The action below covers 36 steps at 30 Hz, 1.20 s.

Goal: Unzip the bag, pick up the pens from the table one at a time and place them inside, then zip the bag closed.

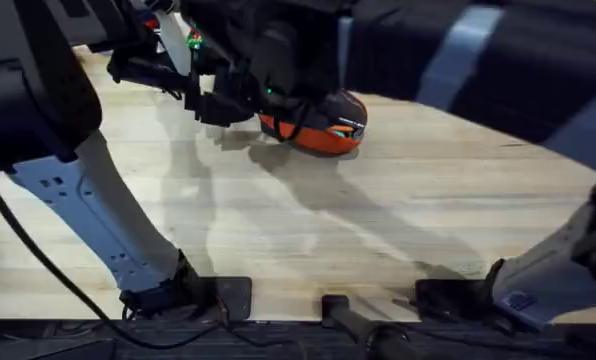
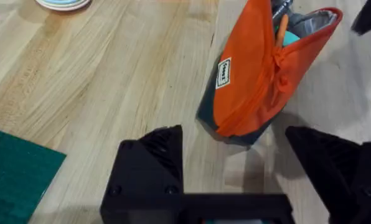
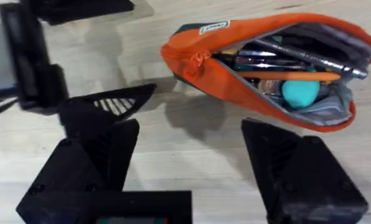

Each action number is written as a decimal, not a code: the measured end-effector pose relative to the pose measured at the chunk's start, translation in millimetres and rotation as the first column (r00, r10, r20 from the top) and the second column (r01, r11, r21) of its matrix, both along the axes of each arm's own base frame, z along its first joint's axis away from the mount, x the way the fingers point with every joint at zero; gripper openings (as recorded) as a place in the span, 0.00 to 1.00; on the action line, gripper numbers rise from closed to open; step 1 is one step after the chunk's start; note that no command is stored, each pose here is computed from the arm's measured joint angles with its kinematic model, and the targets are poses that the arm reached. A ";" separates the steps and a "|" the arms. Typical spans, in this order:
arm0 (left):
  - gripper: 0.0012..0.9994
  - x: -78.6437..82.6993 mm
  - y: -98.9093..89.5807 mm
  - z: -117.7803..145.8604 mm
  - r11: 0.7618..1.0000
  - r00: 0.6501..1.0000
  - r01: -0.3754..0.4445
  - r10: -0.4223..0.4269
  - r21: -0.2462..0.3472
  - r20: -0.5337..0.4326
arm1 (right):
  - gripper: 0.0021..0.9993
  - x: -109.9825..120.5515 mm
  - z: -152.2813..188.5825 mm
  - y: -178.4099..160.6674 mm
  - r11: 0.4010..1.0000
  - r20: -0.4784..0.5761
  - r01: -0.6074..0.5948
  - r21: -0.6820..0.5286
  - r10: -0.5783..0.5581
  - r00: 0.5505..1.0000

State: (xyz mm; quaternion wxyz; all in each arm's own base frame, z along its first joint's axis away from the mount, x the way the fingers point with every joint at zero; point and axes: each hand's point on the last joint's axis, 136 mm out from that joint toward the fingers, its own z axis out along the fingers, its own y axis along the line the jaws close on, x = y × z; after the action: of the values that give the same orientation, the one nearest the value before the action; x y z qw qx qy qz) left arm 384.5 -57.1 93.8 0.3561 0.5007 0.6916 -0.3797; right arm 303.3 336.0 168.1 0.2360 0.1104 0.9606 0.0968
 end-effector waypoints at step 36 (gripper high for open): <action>0.99 -0.2 0.4 -0.7 1.000 1.000 0.003 -0.003 0.005 0.003 | 0.99 18.6 -42.5 13.8 0.992 0.032 0.122 -0.015 -0.122 0.992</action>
State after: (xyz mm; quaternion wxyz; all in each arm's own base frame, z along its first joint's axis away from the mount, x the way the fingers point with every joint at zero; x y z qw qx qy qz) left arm 384.3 -56.8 93.1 0.3552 0.5030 0.6915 -0.3778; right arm 321.9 349.8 125.6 0.2575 0.1653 0.9490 0.0757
